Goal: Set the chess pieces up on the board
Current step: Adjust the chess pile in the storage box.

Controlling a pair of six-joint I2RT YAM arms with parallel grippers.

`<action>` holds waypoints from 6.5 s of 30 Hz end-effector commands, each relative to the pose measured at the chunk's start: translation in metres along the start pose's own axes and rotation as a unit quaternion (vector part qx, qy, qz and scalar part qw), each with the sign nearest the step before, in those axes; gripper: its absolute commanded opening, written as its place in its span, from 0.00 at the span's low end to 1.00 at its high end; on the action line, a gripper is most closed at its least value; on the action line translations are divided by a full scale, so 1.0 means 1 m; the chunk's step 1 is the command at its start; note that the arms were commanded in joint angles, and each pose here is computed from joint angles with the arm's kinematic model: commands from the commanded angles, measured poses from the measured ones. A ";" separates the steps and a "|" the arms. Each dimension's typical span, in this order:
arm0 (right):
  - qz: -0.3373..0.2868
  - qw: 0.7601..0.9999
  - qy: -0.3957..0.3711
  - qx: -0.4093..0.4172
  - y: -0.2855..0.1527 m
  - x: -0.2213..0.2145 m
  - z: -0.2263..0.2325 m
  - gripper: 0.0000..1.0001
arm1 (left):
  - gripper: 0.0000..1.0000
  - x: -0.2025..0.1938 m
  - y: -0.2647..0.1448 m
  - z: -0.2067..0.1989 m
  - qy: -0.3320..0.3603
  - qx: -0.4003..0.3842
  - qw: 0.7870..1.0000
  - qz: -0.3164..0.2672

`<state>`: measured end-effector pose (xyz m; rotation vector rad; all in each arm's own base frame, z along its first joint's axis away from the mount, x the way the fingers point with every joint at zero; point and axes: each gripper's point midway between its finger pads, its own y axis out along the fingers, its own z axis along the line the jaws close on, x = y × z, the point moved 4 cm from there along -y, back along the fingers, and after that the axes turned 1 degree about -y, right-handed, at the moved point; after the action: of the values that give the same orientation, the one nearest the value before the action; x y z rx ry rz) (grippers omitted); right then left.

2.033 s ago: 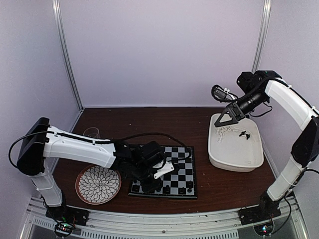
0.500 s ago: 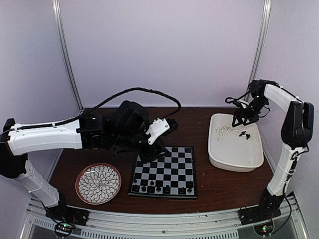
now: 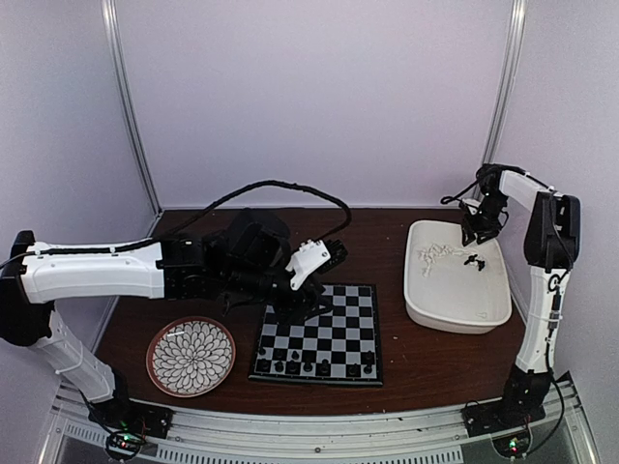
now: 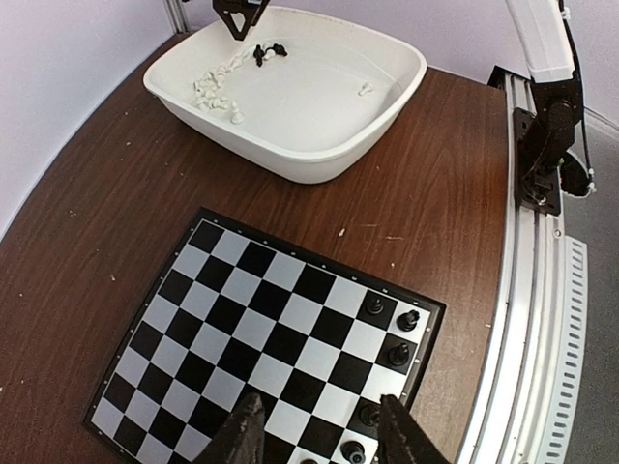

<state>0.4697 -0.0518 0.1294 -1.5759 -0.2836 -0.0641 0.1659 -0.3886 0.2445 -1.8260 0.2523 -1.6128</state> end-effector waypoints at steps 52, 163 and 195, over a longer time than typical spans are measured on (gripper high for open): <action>0.045 0.989 -0.075 -0.120 0.047 -0.019 0.006 0.35 | 0.40 0.003 0.008 -0.005 -0.028 -0.024 0.999 -0.017; 0.024 0.929 -0.175 -0.324 0.055 -0.036 0.004 0.00 | 0.40 0.000 -0.005 -0.010 -0.048 -0.040 0.997 -0.036; -0.014 0.980 -0.114 -0.161 0.013 -0.049 0.039 0.42 | 0.40 -0.005 0.000 -0.011 -0.055 -0.044 0.997 -0.029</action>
<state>0.4289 -0.0069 0.1070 -1.9236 -0.6004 0.0763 0.1530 -0.3840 0.2301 -1.9647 0.2613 -1.5281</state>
